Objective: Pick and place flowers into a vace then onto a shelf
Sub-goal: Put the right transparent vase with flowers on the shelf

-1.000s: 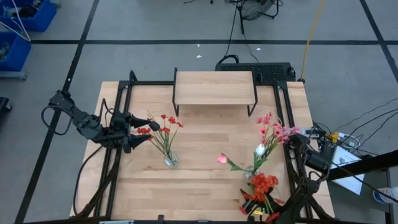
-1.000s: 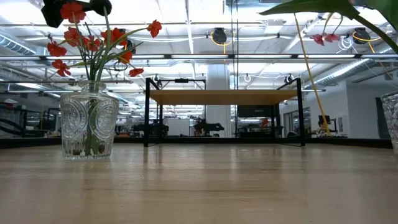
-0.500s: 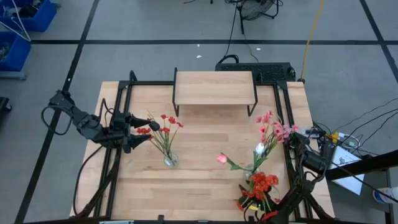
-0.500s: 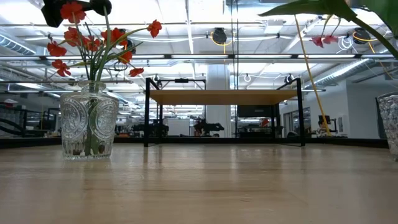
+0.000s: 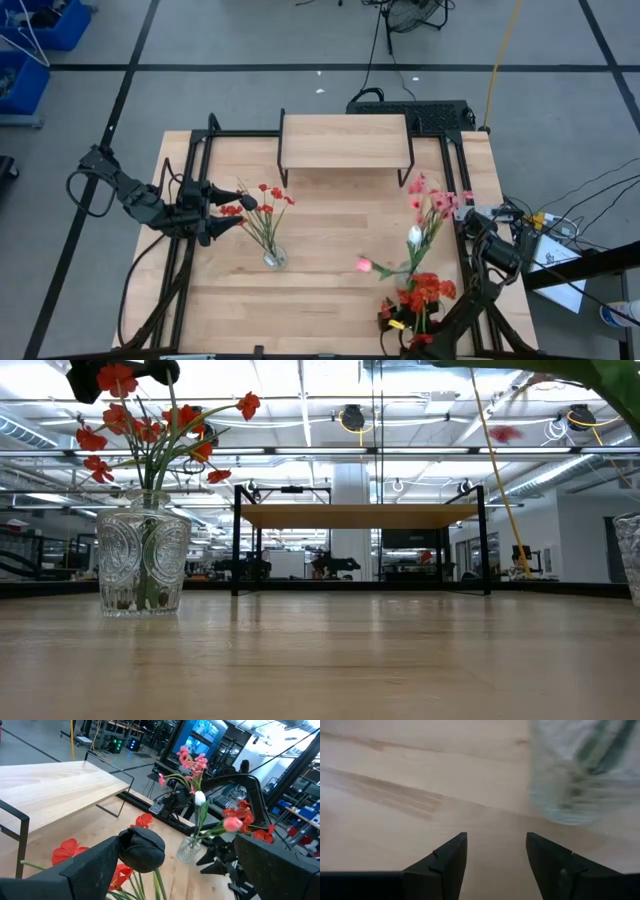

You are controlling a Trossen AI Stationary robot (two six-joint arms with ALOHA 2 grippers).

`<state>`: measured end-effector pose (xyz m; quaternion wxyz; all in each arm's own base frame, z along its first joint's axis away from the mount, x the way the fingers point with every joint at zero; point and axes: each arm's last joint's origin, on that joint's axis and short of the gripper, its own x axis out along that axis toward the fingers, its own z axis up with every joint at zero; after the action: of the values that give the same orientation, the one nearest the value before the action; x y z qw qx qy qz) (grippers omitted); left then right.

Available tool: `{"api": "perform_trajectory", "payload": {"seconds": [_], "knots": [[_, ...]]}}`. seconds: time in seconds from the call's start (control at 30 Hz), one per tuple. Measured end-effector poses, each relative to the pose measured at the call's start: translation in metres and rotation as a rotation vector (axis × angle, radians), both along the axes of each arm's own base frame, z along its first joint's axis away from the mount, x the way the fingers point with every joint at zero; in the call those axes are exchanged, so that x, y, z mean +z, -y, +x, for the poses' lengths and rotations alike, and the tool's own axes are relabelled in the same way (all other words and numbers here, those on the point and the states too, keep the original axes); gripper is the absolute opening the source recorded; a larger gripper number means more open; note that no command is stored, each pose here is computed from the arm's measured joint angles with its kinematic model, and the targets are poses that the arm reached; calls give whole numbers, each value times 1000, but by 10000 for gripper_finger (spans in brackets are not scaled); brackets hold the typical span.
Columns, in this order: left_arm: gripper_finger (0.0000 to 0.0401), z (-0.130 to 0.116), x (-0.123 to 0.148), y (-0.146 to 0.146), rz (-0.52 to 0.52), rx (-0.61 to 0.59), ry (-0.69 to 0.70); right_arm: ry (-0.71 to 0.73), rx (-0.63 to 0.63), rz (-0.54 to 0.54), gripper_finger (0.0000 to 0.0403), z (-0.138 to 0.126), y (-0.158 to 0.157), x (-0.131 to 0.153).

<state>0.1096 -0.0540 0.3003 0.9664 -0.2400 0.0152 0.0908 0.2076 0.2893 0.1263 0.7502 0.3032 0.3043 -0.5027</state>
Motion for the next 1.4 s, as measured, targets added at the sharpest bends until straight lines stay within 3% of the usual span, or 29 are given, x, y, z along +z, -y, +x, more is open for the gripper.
{"api": "perform_trajectory", "payload": {"seconds": [0.1, 0.33, 0.43, 0.57, 0.63, 0.73, 0.83, 0.93, 1.1, 1.4], "knots": [[399, 0, 0, 0, 0, 0, 0, 15, 12, -5, 196, 2, -3, 9], [399, 0, 0, 0, 0, 0, 0, 113, -42, 109, 196, 1, -21, 21], [399, 0, 0, 0, 0, 0, 0, 159, -62, 98, 196, -1, -21, 22], [399, 0, 0, 0, 0, 0, 0, 66, -78, 119, 196, -3, -20, 21], [399, 0, 0, 0, 0, 0, 0, 6, -146, 131, 197, -7, -17, 20], [399, 0, 0, 0, 0, 0, -1, 10, -162, 166, 197, -5, -18, 12], [399, 0, 0, 0, -1, 0, 0, -83, -301, 132, 197, -12, -10, 11], [399, 0, 0, 0, 0, 0, -1, -37, -325, 123, 197, -12, -9, 12], [399, 0, 0, 0, 0, 0, -1, -80, -397, 48, 197, -7, 4, 17], [399, 0, 0, 0, -1, 1, 0, -69, -359, -18, 209, -3, 10, 17]]}}
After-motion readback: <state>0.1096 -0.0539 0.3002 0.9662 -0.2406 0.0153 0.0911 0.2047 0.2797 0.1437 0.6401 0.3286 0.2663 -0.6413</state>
